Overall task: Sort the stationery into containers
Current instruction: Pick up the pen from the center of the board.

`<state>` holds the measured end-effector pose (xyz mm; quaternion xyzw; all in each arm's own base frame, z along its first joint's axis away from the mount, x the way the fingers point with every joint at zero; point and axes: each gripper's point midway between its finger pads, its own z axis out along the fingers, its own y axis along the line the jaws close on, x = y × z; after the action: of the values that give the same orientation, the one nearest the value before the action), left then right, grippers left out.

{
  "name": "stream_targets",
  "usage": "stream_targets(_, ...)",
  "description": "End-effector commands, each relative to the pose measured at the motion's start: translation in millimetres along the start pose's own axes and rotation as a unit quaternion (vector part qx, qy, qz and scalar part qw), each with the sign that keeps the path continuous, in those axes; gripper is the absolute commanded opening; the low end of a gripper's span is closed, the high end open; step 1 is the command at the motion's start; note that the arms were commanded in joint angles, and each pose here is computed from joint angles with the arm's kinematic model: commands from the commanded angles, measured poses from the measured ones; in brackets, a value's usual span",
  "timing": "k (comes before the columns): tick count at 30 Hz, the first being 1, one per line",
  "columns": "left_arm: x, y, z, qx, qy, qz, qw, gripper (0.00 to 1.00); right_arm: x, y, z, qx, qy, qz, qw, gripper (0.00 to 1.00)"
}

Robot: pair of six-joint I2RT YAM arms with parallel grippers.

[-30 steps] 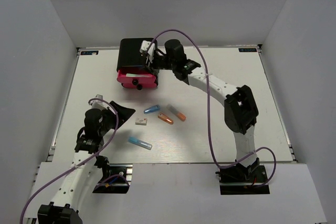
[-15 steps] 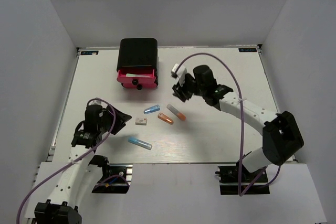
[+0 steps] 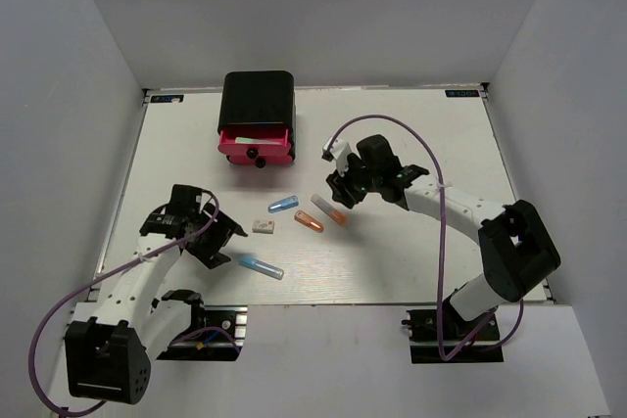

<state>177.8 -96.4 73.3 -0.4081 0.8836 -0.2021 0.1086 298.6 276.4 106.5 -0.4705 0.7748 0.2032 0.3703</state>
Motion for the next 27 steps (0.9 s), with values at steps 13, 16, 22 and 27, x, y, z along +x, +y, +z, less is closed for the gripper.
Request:
stream_targets(13,17.4,20.0,29.8,-0.061,0.061,-0.02,0.996,0.81,-8.0,-15.9,-8.7,0.035,-0.032,0.023,0.999,0.53)
stream_targets(16,15.9,17.5,38.0,-0.072,0.07,-0.019,0.995,0.81,-6.8,-17.0,-11.6,0.038,-0.033,0.022,0.999,0.53)
stream_targets(22,8.7,18.1,50.9,-0.1,0.058,-0.001,0.993,0.8,-5.5,-17.1,-14.6,0.039,-0.034,0.025,0.998,0.51)
stream_targets(27,10.6,26.5,64.3,-0.143,0.074,0.0,0.987,0.72,-5.8,-19.8,-15.5,0.042,-0.035,0.027,0.998,0.51)
